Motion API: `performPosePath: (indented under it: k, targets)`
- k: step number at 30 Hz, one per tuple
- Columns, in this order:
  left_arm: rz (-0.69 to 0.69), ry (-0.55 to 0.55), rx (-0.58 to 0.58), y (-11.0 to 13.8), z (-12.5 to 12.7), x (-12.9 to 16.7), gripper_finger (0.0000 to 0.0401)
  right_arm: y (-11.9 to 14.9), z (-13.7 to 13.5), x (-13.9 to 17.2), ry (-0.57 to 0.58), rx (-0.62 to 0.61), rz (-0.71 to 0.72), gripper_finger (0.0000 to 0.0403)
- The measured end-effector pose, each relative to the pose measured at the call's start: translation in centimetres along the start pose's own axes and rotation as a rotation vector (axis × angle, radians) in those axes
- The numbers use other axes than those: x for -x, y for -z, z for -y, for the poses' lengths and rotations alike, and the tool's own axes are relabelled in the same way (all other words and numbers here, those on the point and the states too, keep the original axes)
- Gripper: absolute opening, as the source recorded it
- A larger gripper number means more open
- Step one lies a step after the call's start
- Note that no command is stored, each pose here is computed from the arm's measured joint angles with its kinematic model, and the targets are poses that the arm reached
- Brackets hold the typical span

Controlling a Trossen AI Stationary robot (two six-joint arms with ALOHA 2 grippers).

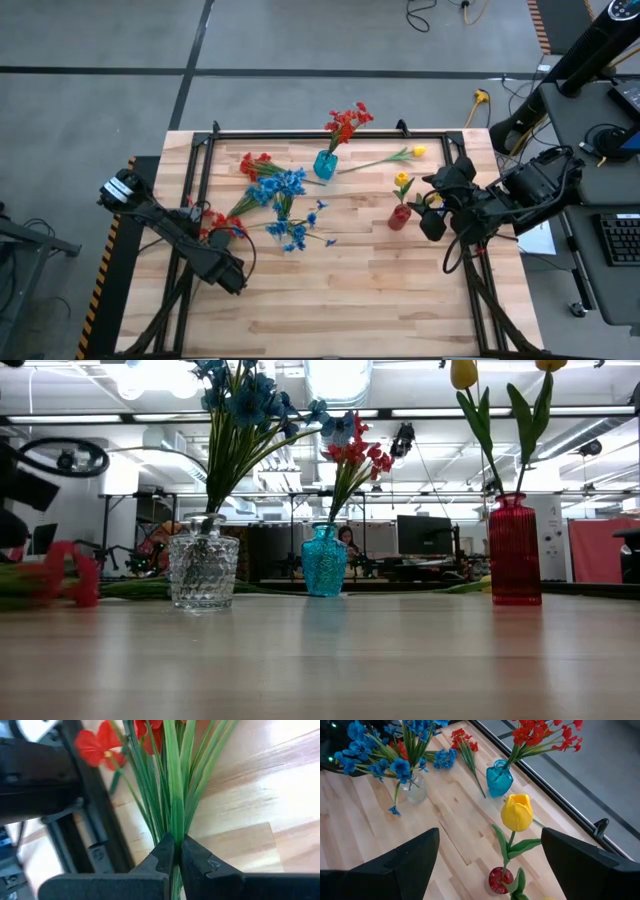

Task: Sort flowers into vase by color
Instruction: Put the bottom red flowers into the blue vase

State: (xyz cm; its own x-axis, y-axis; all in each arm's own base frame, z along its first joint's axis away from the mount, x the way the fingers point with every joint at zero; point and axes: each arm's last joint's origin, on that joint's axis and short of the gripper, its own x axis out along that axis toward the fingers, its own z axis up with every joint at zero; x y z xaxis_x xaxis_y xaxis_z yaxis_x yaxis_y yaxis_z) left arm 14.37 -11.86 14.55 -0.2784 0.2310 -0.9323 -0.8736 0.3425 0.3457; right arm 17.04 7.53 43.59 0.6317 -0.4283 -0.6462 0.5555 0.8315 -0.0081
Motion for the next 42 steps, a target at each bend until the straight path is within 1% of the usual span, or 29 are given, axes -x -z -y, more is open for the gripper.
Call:
performPosePath:
  k: [4,9,14,16,20,23,28,33,36,38,42]
  targets:
    - [0.027,-0.014,-0.019,0.0,0.1,2.1,0.0002,0.0,0.0,0.0,0.0,0.004,0.0,0.0341]
    - [0.104,0.023,-0.047,0.0,0.1,5.9,0.0001,0.0,0.0,0.0,0.0,0.014,0.0,0.0341]
    - [0.135,0.01,-0.044,0.2,-0.8,9.8,0.0001,0.0,0.0,0.0,0.0,0.019,0.0,0.0341]
    - [0.127,0.067,-0.05,0.3,-0.8,10.8,0.0001,0.0,0.0,0.0,0.0,0.019,0.0,0.0341]
    - [0.155,0.156,-0.093,0.5,-1.0,12.7,0.0001,0.0,0.0,0.0,0.001,0.023,-0.001,0.0341]
    - [0.143,0.218,-0.146,0.9,-1.1,14.4,0.0001,0.0,0.0,0.0,0.0,0.025,-0.001,0.0341]
    - [0.12,0.33,-0.189,1.4,-1.6,17.2,0.0001,0.0,0.0,0.0,0.001,0.028,-0.001,0.0341]
    - [0.123,0.443,-0.358,2.4,-2.4,19.8,0.0001,0.0,0.0,0.0,0.0,0.042,-0.001,0.0341]
    - [0.113,0.562,-0.453,3.2,-2.9,21.8,0.0001,0.0,0.0,0.0,0.001,0.042,-0.001,0.0341]
    - [0.103,0.64,-0.497,3.6,-3.5,23.2,0.0001,0.0,0.0,0.0,0.0,0.043,-0.001,0.0341]
    - [0.116,0.748,-0.565,4.0,-5.0,25.6,0.0001,0.0,0.0,0.0,0.001,0.046,-0.001,0.0341]
